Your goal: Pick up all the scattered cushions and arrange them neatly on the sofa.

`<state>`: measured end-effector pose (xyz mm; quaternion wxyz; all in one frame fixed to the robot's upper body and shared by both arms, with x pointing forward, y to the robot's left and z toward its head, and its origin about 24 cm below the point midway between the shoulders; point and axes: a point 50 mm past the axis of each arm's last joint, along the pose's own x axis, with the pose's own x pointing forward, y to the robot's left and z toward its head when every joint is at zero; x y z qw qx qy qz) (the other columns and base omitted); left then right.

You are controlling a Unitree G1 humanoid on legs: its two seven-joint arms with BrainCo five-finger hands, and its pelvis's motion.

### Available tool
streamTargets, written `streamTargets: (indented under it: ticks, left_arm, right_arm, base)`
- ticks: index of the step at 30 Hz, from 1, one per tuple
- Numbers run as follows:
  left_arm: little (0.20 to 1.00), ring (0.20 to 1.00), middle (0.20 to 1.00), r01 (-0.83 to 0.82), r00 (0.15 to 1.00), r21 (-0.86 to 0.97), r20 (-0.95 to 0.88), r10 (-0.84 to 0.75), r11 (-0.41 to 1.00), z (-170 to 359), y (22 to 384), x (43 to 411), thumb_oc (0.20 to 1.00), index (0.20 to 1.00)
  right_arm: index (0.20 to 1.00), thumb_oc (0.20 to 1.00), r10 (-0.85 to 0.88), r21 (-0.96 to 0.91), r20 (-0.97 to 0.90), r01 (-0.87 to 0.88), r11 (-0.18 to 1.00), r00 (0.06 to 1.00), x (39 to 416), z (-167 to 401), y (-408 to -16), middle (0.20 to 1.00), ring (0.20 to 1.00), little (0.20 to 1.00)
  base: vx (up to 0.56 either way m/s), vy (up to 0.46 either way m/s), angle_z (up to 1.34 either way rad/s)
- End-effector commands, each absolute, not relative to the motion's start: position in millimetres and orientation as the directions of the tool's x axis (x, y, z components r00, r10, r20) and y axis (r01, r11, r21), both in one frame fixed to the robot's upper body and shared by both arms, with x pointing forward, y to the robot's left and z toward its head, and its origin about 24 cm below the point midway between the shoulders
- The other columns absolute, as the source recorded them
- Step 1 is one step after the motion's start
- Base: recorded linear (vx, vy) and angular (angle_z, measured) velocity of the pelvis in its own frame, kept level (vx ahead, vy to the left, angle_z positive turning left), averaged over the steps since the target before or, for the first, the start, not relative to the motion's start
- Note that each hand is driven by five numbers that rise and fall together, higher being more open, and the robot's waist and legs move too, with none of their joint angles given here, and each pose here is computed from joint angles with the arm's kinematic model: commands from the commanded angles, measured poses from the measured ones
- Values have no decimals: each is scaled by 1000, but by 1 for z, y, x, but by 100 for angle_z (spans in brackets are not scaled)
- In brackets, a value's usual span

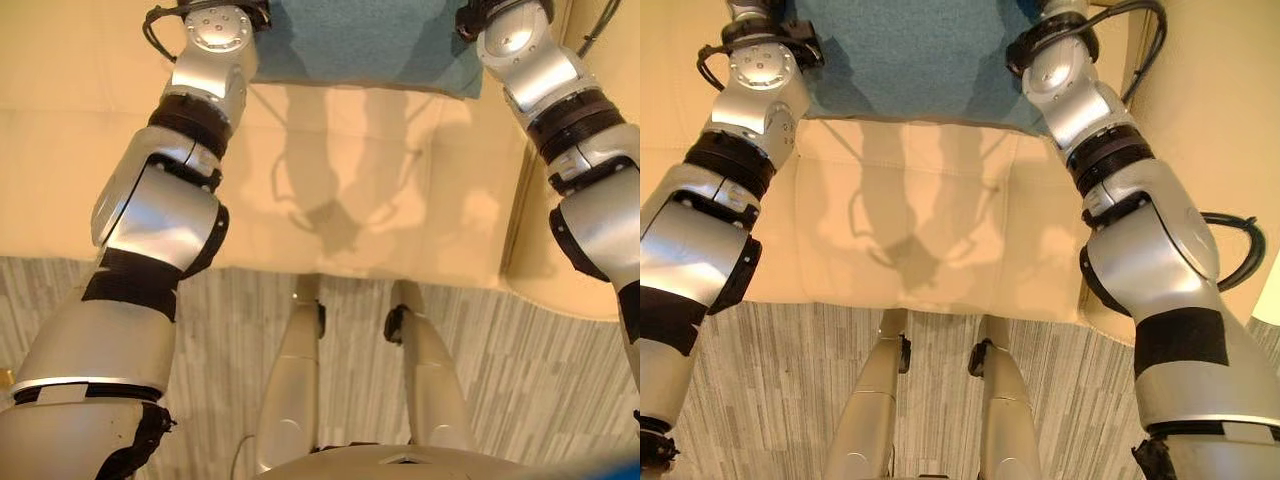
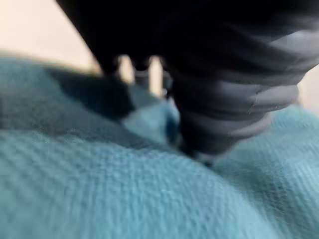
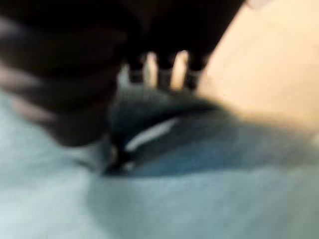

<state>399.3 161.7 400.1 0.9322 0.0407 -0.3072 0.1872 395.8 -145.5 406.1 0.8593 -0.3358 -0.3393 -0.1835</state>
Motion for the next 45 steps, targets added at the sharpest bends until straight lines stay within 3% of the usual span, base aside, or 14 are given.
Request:
streamTargets:
  ticks: [1, 4, 11, 14, 16, 22, 26, 28, 33, 34, 38, 40, 41, 45]
  left_arm:
    - [1000, 1000, 1000, -85, 707, -12, 704, 69, 996, 421, 88, 384, 1000, 1000]
    - [1000, 1000, 1000, -62, 731, -17, 680, 57, 998, 404, 86, 389, 1000, 1000]
    - [1000, 1000, 1000, -224, 764, -18, 618, 186, 975, 383, 133, 403, 1000, 1000]
    - [1000, 1000, 1000, -321, 765, -55, 573, 293, 945, 374, 175, 406, 1000, 1000]
    - [1000, 1000, 1000, -338, 764, -65, 564, 314, 939, 373, 183, 406, 1000, 1000]
    - [1000, 1000, 1000, -535, 692, -145, 489, 530, 832, 357, 278, 389, 1000, 1000]
    - [1000, 1000, 1000, -584, 674, -141, 465, 575, 799, 334, 318, 376, 1000, 1000]
    - [1000, 1000, 1000, -573, 683, -147, 457, 570, 806, 324, 320, 376, 1000, 1000]
    - [1000, 1000, 1000, -499, 759, -128, 413, 504, 857, 251, 322, 369, 1000, 1000]
    - [1000, 1000, 1000, -452, 804, -63, 402, 437, 890, 214, 318, 355, 1000, 1000]
    - [1000, 1000, 1000, -440, 875, 11, 228, 426, 898, 127, 326, 314, 1000, 1000]
    - [1000, 1000, 1000, -444, 883, 32, 183, 432, 895, 113, 332, 304, 1000, 1000]
    - [1000, 1000, 1000, -432, 902, 82, 15, 432, 898, 61, 331, 281, 1000, 1000]
    - [1000, 1000, 1000, -402, 851, 142, -306, 427, 904, -22, 330, 220, 1000, 1000]
  right_arm:
    - [1000, 1000, 92, -519, 700, 416, 747, 708, 394, 402, -89, 1000, 1000, 1000]
    - [1000, 1000, 98, -548, 674, 406, 731, 733, 398, 392, -94, 1000, 1000, 1000]
    - [1000, 1000, 25, -566, 634, 441, 697, 773, 407, 378, -121, 1000, 1000, 1000]
    - [1000, 1000, -56, -549, 609, 471, 691, 791, 410, 372, -147, 1000, 1000, 1000]
    - [1000, 1000, -73, -545, 602, 476, 690, 795, 411, 370, -153, 1000, 1000, 1000]
    - [1000, 1000, -263, -473, 574, 576, 667, 776, 406, 364, -217, 1000, 1000, 1000]
    - [1000, 1000, -348, -439, 533, 604, 666, 771, 400, 346, -257, 1000, 1000, 1000]
    - [1000, 1000, -361, -422, 516, 598, 682, 776, 400, 336, -263, 1000, 1000, 1000]
    - [1000, 1000, -322, -468, 438, 519, 715, 839, 395, 282, -281, 1000, 1000, 1000]
    - [1000, 1000, -274, -533, 378, 450, 716, 885, 388, 242, -286, 1000, 1000, 1000]
    - [1000, 1000, -229, -567, 228, 320, 759, 946, 363, 165, -295, 1000, 1000, 1000]
    - [1000, 1000, -228, -626, 175, 287, 725, 958, 354, 151, -305, 1000, 1000, 1000]
    - [1000, 1000, -208, -631, 58, 197, 750, 977, 336, 108, -303, 1000, 1000, 1000]
    - [1000, 1000, -196, -722, -220, -24, 691, 956, 295, 36, -313, 1000, 1000, 1000]
  base:
    - [25, 30, -5]
    - [6, 24, -4]
    - [0, 5, 0]
    - [-2, 6, -1]
    - [-7, 13, -4]
    - [0, 0, 0]
    - [0, 0, 0]
    - [0, 0, 0]
    - [8, -23, 2]
    - [-1, -25, 4]
    - [5, 1, 1]
    - [41, 1, 2]
    - [67, -7, -1]
    - [94, 0, 8]
